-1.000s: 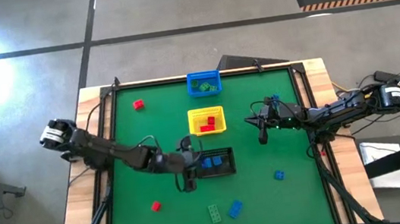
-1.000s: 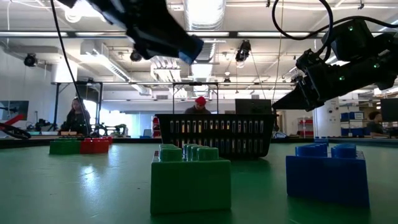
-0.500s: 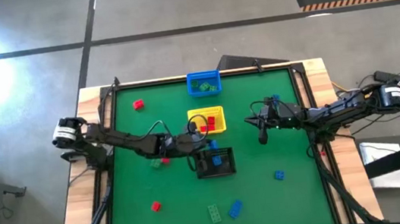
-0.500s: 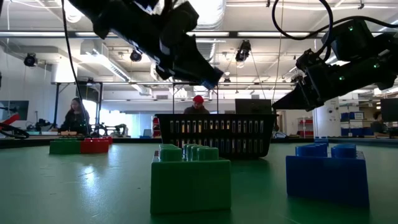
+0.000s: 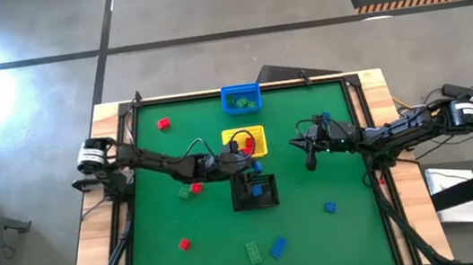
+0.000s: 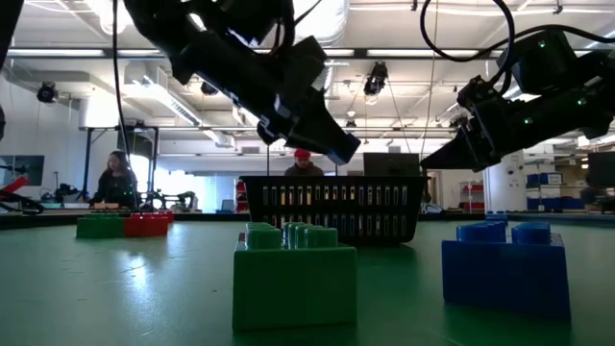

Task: Sort & place blocks by color
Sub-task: Put the blue game piece into the black bin

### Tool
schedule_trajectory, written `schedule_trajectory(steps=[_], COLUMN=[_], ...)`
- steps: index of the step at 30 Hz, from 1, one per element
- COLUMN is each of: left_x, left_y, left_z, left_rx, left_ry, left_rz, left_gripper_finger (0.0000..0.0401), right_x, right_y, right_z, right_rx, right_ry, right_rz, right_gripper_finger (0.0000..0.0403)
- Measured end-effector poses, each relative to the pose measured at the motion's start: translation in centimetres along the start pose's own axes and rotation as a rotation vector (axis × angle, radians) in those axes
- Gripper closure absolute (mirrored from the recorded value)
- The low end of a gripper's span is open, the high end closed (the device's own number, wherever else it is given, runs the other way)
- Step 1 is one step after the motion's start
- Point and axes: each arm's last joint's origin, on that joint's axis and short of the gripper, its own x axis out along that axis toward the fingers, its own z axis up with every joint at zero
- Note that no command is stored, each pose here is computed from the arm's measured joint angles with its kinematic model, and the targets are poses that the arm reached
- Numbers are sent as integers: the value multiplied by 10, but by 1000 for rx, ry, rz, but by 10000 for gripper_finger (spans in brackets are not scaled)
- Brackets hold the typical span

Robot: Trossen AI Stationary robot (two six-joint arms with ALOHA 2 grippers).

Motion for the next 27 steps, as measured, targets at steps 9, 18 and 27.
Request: schedule_trajectory(steps=[9, 18, 27], left_x=[8, 8, 9], left_y=[10, 10, 10], left_z=[2, 6, 6], left_rx=[-14, -12, -19], left_ry=[15, 26, 48], left_rz=[19, 21, -4], left_gripper_finger=[280, 280, 280], right_x=[0, 0, 0], right_y=[0, 0, 0], right_z=[0, 0, 0], right_rx=[0, 0, 3], right_ry=[0, 0, 0], right_rz=[0, 0, 0], right_gripper_finger=[390, 390, 390])
